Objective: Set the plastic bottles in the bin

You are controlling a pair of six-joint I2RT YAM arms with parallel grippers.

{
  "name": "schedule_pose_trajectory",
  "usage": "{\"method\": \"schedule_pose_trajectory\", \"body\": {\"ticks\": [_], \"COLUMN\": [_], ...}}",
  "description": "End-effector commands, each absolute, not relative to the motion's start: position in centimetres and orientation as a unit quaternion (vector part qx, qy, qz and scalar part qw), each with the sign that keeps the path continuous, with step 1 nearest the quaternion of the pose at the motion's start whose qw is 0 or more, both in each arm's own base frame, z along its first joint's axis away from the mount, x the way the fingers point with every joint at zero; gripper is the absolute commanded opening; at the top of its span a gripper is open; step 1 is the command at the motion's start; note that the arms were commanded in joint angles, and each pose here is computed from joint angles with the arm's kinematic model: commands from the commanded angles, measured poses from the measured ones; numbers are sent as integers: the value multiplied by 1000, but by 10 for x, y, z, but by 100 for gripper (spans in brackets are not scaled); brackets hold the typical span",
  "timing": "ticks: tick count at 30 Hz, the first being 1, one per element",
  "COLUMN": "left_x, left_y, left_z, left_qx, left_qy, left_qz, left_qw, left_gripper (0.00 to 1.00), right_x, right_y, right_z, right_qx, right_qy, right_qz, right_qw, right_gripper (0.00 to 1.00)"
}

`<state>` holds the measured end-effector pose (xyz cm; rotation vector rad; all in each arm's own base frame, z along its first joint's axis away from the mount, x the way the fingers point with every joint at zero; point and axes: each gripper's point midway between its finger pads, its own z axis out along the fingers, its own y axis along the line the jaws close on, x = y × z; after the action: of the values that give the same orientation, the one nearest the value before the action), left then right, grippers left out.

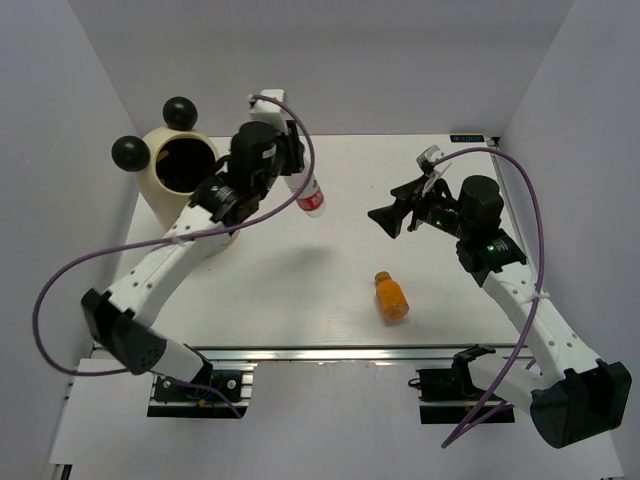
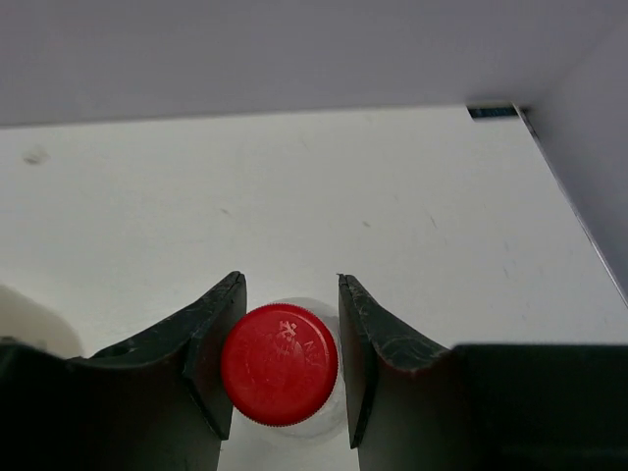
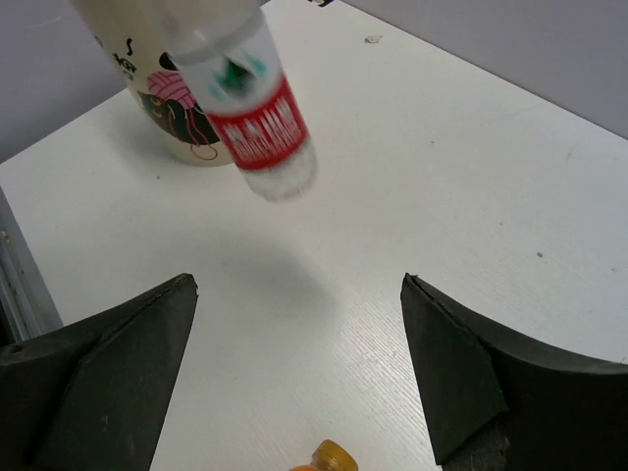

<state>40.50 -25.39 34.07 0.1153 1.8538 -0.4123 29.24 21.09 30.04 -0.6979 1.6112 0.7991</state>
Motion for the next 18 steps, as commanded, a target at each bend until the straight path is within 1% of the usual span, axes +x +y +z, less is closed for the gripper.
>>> {"method": "schedule_pose_trajectory", "body": {"ticks": [1, 2, 3, 5, 6, 7, 8, 12, 15, 18], "left_x": [385, 377, 373, 364, 362, 362, 357, 359, 366, 373], "left_y": [-173, -159, -139, -116, -107, -97, -87, -64, -43, -34], "left_z": [413, 422, 426, 437, 430, 440, 447, 464, 478, 487], "left_qx": [-13, -19, -29, -30, -20, -36, -24, -27, -32, -21], "left_qy": [749, 742, 738, 725, 724, 707, 697, 671, 654, 647], "left_qz": [-56, -38, 7, 58, 90, 107, 134, 180, 192, 172], "left_qw": [660, 669, 674, 686, 683, 698, 704, 719, 731, 743], "left_gripper": [0, 0, 0, 0, 0, 0, 0, 0, 0, 0], "right_x": [300, 301, 300, 300, 300, 300, 301, 301, 303, 305], "right_y": [210, 210, 210, 210, 210, 210, 210, 211, 209, 207], "right_z": [309, 307, 307, 307, 308, 309, 308, 308, 304, 301], "right_qx": [-283, -280, -279, -280, -280, -282, -281, -283, -278, -275], "right_qy": [678, 680, 681, 681, 681, 679, 680, 680, 685, 689], "right_qz": [334, 335, 337, 337, 336, 335, 335, 339, 331, 324], "right_qw": [591, 589, 587, 586, 587, 589, 589, 585, 585, 587], "right_gripper": [89, 89, 89, 89, 89, 89, 89, 89, 89, 89]}}
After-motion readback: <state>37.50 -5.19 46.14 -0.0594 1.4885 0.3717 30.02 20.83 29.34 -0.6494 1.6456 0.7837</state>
